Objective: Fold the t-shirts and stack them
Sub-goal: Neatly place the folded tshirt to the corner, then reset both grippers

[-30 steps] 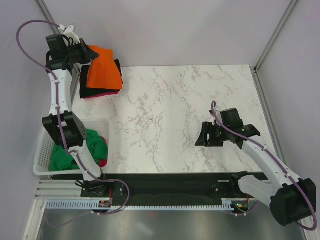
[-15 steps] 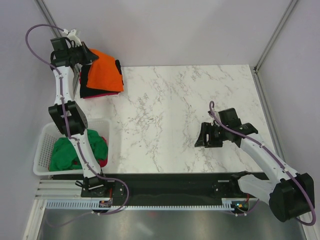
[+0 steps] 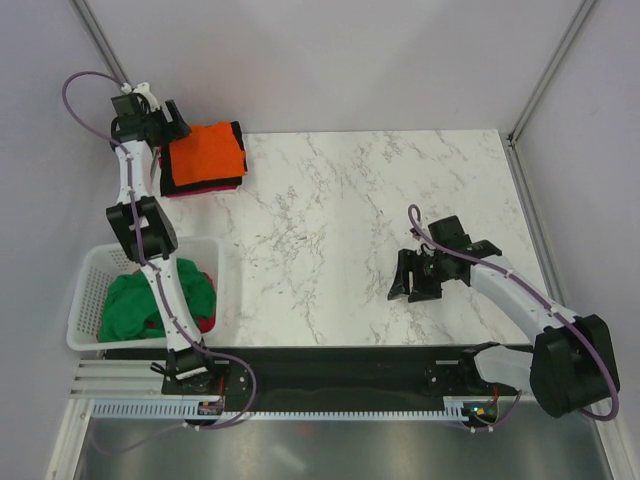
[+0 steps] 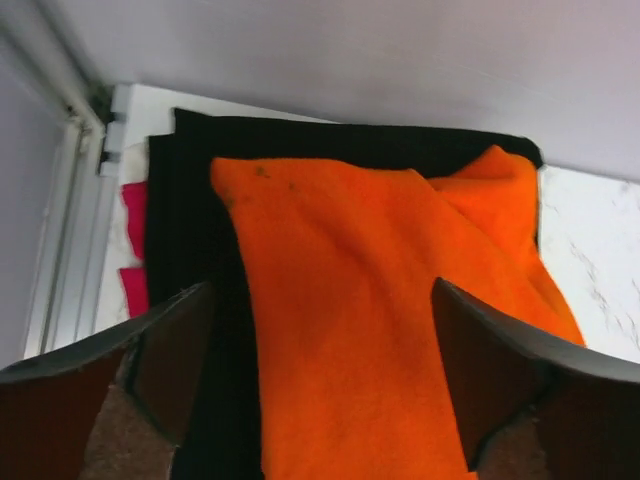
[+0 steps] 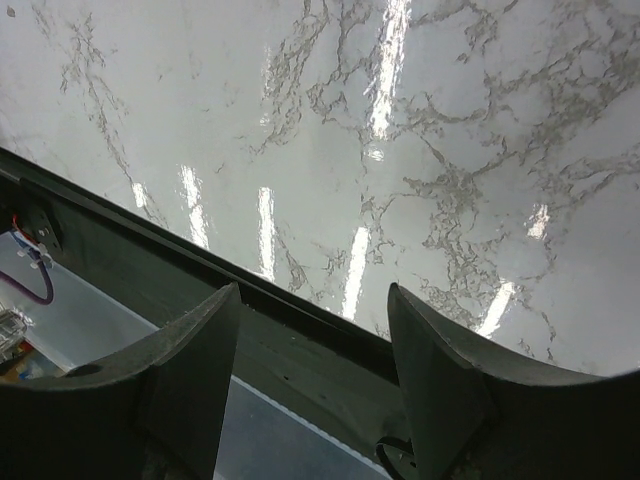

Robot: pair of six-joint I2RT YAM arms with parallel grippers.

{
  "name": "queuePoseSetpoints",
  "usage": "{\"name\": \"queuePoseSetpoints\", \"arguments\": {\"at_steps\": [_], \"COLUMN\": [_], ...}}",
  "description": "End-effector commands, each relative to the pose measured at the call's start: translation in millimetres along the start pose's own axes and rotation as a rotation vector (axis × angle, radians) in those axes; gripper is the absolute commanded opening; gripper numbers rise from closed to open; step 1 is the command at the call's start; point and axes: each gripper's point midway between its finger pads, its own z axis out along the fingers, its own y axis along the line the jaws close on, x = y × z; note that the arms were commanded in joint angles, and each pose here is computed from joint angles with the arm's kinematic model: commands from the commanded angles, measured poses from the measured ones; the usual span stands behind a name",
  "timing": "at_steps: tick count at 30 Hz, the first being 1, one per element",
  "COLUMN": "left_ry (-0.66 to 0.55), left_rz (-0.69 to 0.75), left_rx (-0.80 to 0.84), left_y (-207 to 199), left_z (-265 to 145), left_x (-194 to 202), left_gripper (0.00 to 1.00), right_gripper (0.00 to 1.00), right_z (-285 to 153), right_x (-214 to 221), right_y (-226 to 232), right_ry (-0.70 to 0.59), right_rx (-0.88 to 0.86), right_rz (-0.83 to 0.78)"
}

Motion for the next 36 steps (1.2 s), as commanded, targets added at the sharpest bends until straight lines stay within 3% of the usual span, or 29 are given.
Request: {"name": "queuePoseSetpoints", "arguments": {"at_steps": [1,6,11,14,16,17,18,19,20,21,22,23,25,26,27,28,29,31,32,36], "left_ry": [-0.112,-0.156,-0.232,-0.198,-0.166,-0.099,-0.126,-0.116,-0.043,-0.08,-0.069,0.001,-0.049,-0.045,0.005,-0.061,-0.024,-0.098,-0.078,-0.13], "left_rz": [-0.036,-0.072,-0.071,-0.091,-0.12,-0.123,-0.11,-0.107,-0.108,-0.098,-0.109,-0.127,-0.121,-0.114,-0.123,-0.107,-0.112,-0.084,-0.088,-0.044], "left_rx": [-0.169,-0.128,-0.145,-0.144,-0.124,-0.07,-0.034,-0.017,0.005,0.031,0.033,0.038,0.08,0.09,0.082,0.098,0.072,0.084,0.063,0.042], "left_y": [40.0,8.2,-43.4,-84.6,-103.9,-121.2,-138.0,-147.7,-155.6,-167.4,-169.3,-167.7,-179.0,-179.0,-173.7,-178.1,-168.3,-169.9,-163.1,-156.3], "left_z": [-21.1,-49.2,-105.5,-133.5,-149.0,-149.8,-177.8,-189.3,-189.1,-219.7,-229.2,-229.6,-270.0,-288.9,-279.0,-306.0,-302.7,-329.6,-328.6,-350.2], "left_x": [-40.3,-67.0,-103.6,-91.6,-78.1,-51.1,-57.2,-49.1,-15.3,-19.8,-8.8,26.4,32.9,59.0,82.8,82.6,115.5,124.7,145.0,163.9], "left_gripper": [0.99,1.0,1.0,1.0,1.0,1.0,1.0,1.0,1.0,1.0,1.0,1.0,1.0,1.0,1.0,1.0,1.0,1.0,1.0,1.0], "right_gripper": [0.68,0.68,0.69,0.71,0.73,0.73,0.74,0.75,0.75,0.76,0.77,0.78,0.8,0.81,0.82,0.82,0.82,0.83,0.83,0.84], "right_z": [5.7,0.6,-11.4,-23.6,-32.0,-37.6,-41.2,-44.5,-49.5,-52.1,-54.2,-59.3,-66.4,-73.3,-75.2,-79.8,-83.9,-86.2,-87.1,-84.6], "right_x": [-4.5,-4.9,-4.6,-6.6,-8.2,-8.1,-8.0,-6.0,-4.5,-3.5,-1.8,-0.8,-0.9,-2.8,-2.3,-3.5,-3.9,-3.1,-1.6,5.8], "right_y": [3.4,8.2,11.8,18.7,24.8,29.5,32.4,34.5,38.6,41.5,43.2,46.6,52.8,58.3,60.1,64.7,68.6,72.3,74.4,72.0], "right_ry": [-0.005,-0.034,-0.08,-0.119,-0.139,-0.158,-0.168,-0.168,-0.183,-0.19,-0.193,-0.214,-0.235,-0.259,-0.263,-0.276,-0.29,-0.294,-0.293,-0.282], "right_rx": [-0.025,-0.043,-0.036,-0.037,-0.046,-0.058,-0.066,-0.07,-0.086,-0.098,-0.107,-0.12,-0.143,-0.16,-0.169,-0.183,-0.2,-0.22,-0.233,-0.24], "right_rz": [-0.011,-0.013,-0.02,-0.036,-0.043,-0.055,-0.053,-0.051,-0.058,-0.058,-0.056,-0.061,-0.055,-0.062,-0.058,-0.05,-0.048,-0.04,-0.021,0.029]}}
